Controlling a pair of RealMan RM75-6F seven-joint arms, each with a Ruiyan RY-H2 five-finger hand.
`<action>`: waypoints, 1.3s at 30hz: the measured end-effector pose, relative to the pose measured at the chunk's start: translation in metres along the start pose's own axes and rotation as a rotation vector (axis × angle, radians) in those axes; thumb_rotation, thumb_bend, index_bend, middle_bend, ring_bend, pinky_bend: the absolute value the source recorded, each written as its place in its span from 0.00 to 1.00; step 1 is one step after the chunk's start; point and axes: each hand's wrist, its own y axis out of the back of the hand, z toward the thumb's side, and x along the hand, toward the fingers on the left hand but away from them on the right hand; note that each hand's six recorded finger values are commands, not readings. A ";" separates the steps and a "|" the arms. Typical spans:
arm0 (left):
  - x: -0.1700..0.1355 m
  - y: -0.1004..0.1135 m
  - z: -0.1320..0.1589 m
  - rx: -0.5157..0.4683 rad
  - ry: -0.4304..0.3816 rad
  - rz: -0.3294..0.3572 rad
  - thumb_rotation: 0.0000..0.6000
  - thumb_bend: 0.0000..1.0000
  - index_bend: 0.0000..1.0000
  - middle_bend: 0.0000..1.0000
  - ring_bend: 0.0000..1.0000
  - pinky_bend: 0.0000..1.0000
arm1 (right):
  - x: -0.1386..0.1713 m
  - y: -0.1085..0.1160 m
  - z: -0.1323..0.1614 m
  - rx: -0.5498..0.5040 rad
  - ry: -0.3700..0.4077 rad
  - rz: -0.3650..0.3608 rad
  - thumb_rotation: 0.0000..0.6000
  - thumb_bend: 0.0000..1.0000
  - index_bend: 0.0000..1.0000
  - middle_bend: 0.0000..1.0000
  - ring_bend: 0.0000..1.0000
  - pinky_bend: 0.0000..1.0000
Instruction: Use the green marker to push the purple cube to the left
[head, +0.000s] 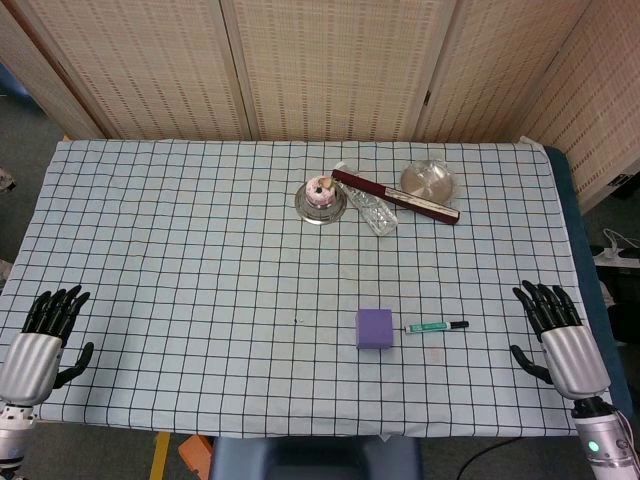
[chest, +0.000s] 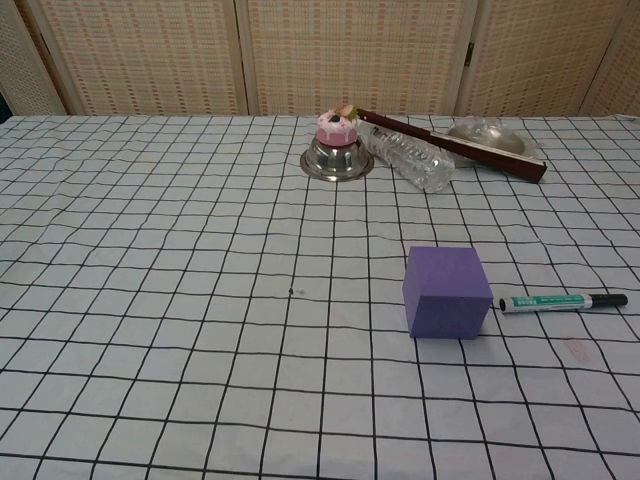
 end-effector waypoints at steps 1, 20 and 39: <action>0.000 0.000 0.000 -0.001 0.003 -0.005 1.00 0.44 0.02 0.00 0.00 0.01 | 0.000 -0.001 0.000 0.003 -0.001 0.006 1.00 0.20 0.00 0.00 0.00 0.00; 0.007 -0.007 -0.003 -0.014 0.017 -0.056 1.00 0.44 0.00 0.00 0.00 0.02 | -0.053 -0.078 0.062 0.181 0.118 0.256 1.00 0.21 0.26 0.23 0.01 0.03; 0.009 -0.007 -0.010 -0.038 0.032 -0.076 1.00 0.44 0.00 0.00 0.00 0.02 | -0.089 -0.134 0.092 0.228 0.125 0.331 1.00 0.22 0.47 0.37 0.12 0.10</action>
